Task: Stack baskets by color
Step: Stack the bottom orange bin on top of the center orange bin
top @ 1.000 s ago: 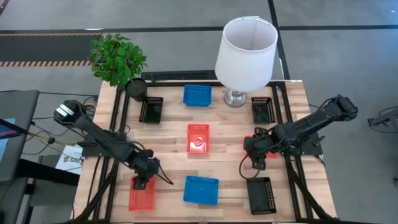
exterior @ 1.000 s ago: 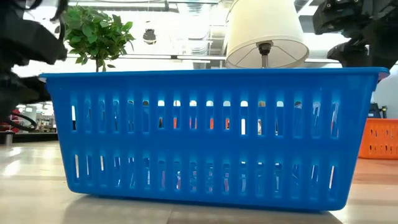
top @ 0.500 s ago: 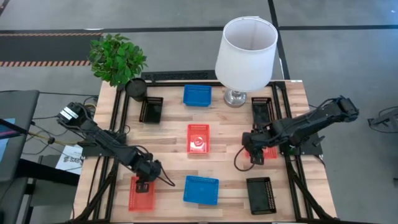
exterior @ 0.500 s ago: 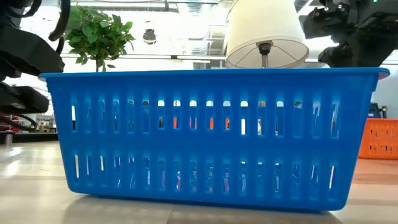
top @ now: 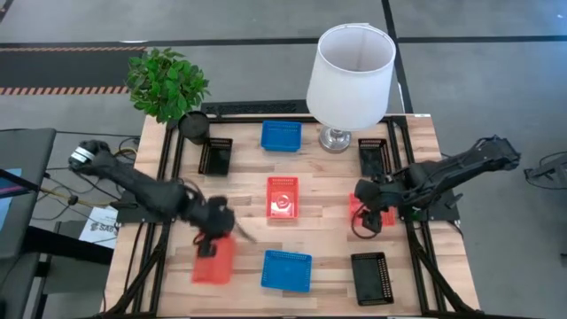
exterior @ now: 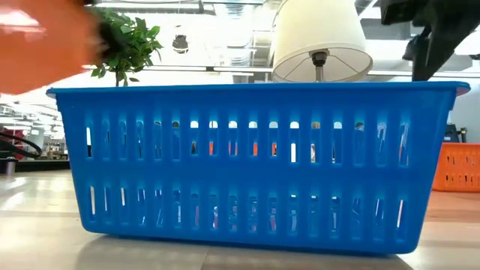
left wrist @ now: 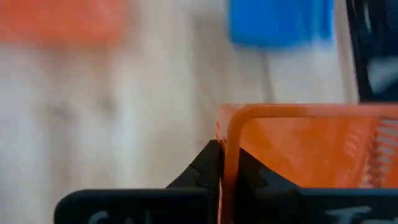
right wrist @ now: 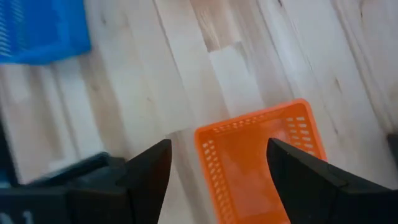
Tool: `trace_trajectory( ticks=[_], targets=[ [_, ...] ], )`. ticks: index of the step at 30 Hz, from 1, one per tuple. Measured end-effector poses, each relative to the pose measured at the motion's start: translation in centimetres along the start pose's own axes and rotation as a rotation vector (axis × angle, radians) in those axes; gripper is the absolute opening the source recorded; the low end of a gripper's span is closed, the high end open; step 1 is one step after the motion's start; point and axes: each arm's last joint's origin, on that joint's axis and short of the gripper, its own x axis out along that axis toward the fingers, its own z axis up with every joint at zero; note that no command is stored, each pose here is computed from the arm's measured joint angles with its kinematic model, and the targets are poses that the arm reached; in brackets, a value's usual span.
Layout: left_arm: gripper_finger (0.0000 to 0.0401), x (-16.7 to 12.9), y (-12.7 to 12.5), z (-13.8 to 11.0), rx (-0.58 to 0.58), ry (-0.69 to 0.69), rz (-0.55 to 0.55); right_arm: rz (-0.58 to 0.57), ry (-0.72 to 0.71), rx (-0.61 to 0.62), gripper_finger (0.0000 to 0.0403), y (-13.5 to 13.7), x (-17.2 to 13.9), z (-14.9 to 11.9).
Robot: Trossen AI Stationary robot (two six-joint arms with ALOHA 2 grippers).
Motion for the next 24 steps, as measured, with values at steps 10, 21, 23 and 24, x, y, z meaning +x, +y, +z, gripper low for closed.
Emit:
trace_trajectory(
  ticks=[10,21,23,24],
  targets=[
    [0.0,-4.1,9.8,9.1,0.115,-0.236,0.215,0.035,-0.039,0.069,0.0286,0.1,-0.5,0.1],
    [0.0,0.1,17.2,16.1,0.197,-0.129,0.121,0.01,-0.033,0.076,0.0285,0.4,-0.3,-0.3],
    [0.0,1.3,17.7,16.7,0.189,-0.106,0.095,0.011,-0.035,0.074,0.0285,0.6,-0.4,-0.4],
    [0.0,2.0,17.9,16.9,0.185,-0.091,0.086,0.011,-0.034,0.073,0.0285,0.6,-0.4,-0.4]
  ],
)
